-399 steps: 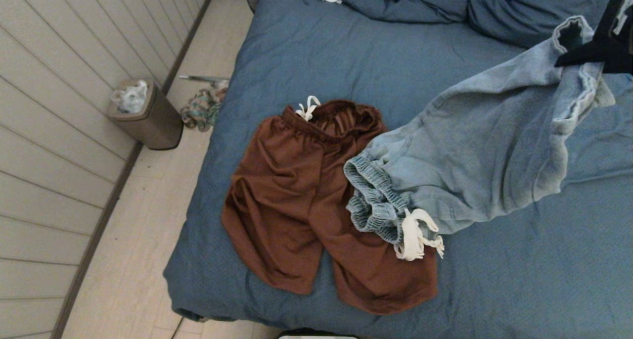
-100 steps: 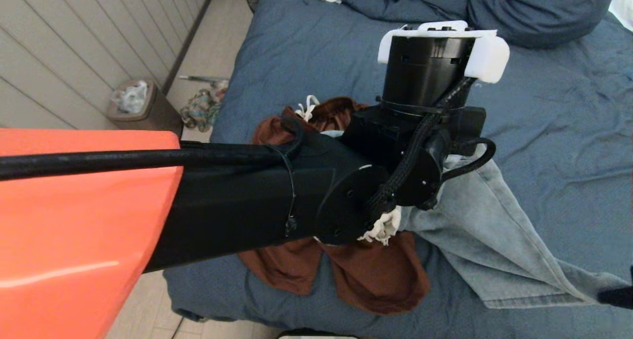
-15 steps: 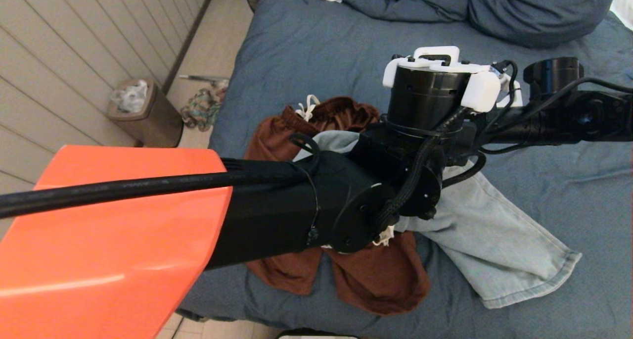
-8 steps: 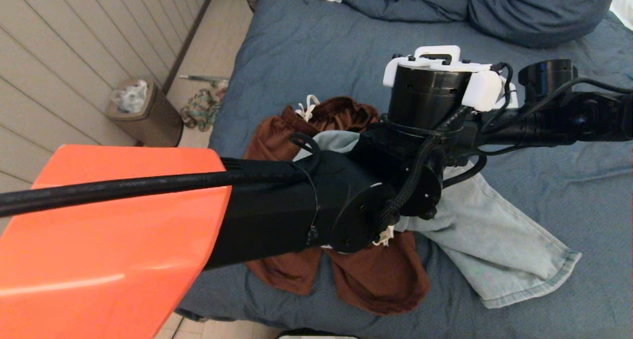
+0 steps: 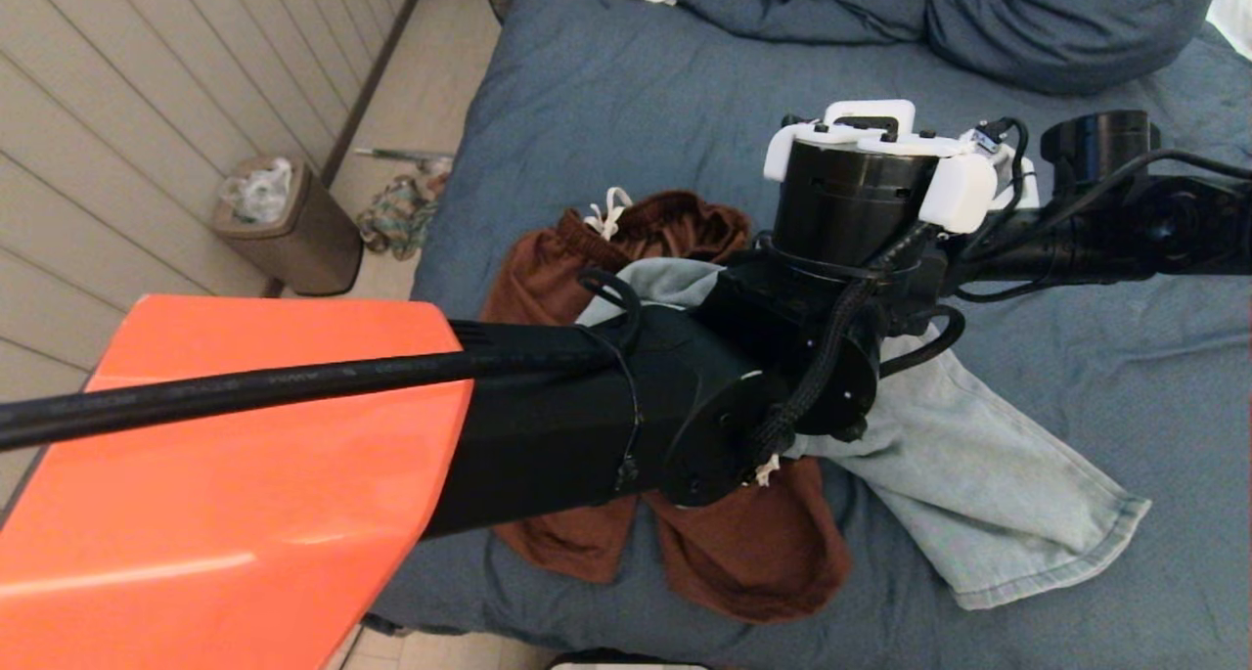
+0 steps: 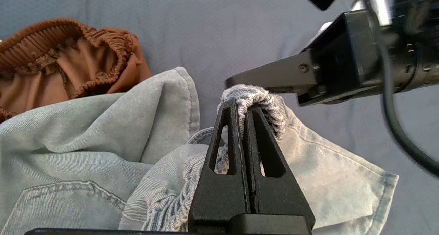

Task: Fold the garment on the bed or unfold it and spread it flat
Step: Unford the blue shorts

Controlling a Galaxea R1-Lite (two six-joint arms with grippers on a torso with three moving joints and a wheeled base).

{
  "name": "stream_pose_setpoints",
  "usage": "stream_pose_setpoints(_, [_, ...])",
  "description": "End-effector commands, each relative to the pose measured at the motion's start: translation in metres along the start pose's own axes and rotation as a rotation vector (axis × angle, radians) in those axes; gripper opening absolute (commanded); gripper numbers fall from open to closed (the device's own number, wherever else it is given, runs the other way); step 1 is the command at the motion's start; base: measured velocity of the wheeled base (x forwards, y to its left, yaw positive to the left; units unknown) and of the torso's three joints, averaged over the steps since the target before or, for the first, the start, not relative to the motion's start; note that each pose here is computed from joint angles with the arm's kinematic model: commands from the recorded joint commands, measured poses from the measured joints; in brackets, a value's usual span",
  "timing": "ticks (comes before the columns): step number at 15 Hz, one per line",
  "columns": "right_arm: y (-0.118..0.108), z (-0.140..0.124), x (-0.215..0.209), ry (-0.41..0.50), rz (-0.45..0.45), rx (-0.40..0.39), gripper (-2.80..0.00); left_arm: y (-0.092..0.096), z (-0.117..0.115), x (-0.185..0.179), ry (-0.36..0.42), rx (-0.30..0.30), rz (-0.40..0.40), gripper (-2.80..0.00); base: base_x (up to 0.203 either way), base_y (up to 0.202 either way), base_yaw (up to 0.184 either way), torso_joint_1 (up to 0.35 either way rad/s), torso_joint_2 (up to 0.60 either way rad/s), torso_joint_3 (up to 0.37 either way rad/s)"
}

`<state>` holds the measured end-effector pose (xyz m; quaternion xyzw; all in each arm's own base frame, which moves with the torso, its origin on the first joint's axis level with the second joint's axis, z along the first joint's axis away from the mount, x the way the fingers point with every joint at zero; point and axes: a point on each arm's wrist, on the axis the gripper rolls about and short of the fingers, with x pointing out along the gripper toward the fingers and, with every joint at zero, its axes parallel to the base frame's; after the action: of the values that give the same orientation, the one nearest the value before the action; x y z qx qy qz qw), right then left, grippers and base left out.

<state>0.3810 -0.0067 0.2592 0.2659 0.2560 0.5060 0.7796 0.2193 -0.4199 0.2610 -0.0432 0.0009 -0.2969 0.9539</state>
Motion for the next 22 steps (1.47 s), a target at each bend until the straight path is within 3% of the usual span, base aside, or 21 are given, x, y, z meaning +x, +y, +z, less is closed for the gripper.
stream_pose_setpoints(1, [0.002, 0.0, -0.003, -0.003, 0.002, 0.0, -2.8, 0.0, -0.002, 0.001, 0.002, 0.001, 0.008, -2.8, 0.0, 0.0, 0.0, 0.0, 0.0, 0.0])
stream_pose_setpoints(6, [0.01, 0.0, -0.007, -0.008, 0.001, -0.01, -2.8, -0.001, -0.003, 0.0, 0.011, 0.004, 0.013, -2.8, 0.0, 0.0, 0.0, 0.0, 0.0, 0.0])
stream_pose_setpoints(11, [0.031, 0.012, -0.047, -0.091, -0.06, -0.057, -2.8, -0.001, 0.001, -0.002, 0.001, -0.002, 0.011, -2.8, 0.0, 0.0, 0.0, 0.0, 0.0, 0.0])
stream_pose_setpoints(14, [0.04, 0.012, -0.069, -0.111, -0.12, 0.049, -2.8, -0.001, -0.002, -0.001, 0.011, 0.003, 0.014, -2.8, 0.0, 0.0, 0.0, 0.0, 0.0, 0.0])
stream_pose_setpoints(17, [0.04, 0.012, -0.069, -0.123, -0.2, 0.084, -2.8, -0.001, -0.005, -0.001, 0.035, 0.019, 0.026, -2.8, 0.0, 0.0, 0.0, 0.0, 0.0, 0.0])
stream_pose_setpoints(19, [0.039, 0.005, -0.059, -0.098, -0.274, 0.149, -2.8, -0.001, -0.009, 0.001, 0.051, 0.029, 0.029, -2.8, 0.0, 0.0, 0.0, 0.0, 0.0, 0.0])
stream_pose_setpoints(22, [0.031, 0.01, -0.046, -0.066, -0.373, 0.149, -2.8, -0.002, -0.018, 0.004, 0.066, 0.046, 0.023, -2.8, 0.0, 0.0, 0.0, 0.0, 0.0, 0.0])
